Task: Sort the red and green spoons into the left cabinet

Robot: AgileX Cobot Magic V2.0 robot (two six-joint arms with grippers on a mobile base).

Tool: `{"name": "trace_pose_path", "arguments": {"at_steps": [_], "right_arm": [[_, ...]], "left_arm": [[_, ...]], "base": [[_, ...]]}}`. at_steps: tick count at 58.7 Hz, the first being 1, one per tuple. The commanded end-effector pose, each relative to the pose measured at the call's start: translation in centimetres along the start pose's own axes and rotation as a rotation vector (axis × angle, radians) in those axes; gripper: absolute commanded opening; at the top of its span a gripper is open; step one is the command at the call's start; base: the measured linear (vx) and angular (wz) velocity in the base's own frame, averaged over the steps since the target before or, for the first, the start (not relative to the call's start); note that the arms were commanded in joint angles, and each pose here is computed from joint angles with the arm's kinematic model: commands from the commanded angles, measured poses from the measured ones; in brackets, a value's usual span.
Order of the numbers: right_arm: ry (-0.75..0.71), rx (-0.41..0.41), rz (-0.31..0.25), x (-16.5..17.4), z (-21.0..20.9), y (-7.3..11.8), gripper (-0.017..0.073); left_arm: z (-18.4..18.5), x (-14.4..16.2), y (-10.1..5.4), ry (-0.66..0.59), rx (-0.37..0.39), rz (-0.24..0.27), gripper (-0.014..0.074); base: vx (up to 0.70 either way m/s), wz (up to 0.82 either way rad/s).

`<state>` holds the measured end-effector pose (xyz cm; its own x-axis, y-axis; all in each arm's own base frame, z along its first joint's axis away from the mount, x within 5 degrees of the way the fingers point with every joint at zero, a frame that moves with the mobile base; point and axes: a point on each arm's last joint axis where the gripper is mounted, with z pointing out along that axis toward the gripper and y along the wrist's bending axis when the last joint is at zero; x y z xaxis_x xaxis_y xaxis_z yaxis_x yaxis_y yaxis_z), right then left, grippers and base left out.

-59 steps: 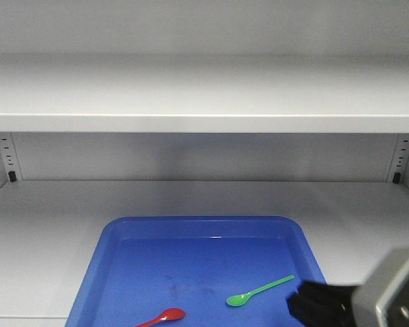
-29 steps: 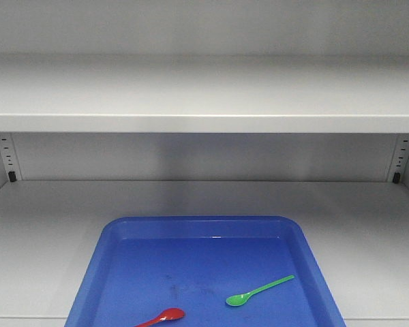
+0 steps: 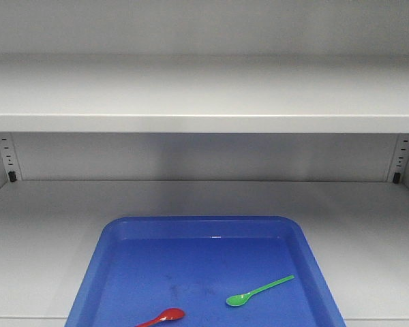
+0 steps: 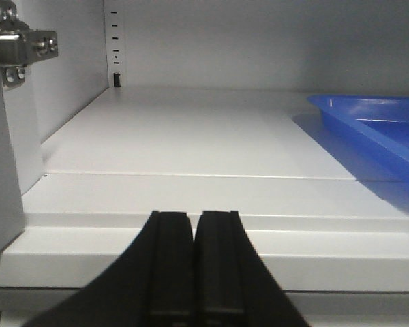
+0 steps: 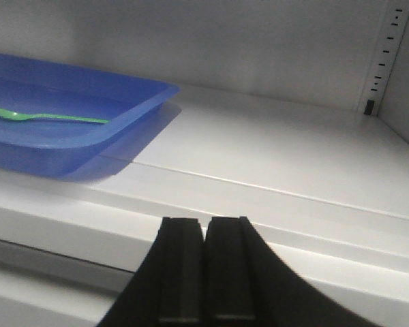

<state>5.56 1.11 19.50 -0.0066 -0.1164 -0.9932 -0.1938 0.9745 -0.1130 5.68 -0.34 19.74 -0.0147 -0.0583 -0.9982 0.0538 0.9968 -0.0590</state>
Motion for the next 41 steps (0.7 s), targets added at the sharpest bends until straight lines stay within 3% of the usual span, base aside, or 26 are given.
{"name": "trace_pose_path", "arguments": {"at_steps": [1, 41], "right_arm": [[-0.1, 0.023, 0.033, -0.6, -0.1, -0.16, -0.0004], [-0.085, 0.02, 0.037, -0.47, -0.08, -0.14, -0.0004]], "left_arm": [[-0.2, -0.77, 0.01, -0.089, -0.001, -0.01, 0.0], [-0.2, -0.77, 0.01, -0.089, -0.001, -0.01, 0.0]], "base": [[0.0, 0.0], [0.0, 0.0]]}}
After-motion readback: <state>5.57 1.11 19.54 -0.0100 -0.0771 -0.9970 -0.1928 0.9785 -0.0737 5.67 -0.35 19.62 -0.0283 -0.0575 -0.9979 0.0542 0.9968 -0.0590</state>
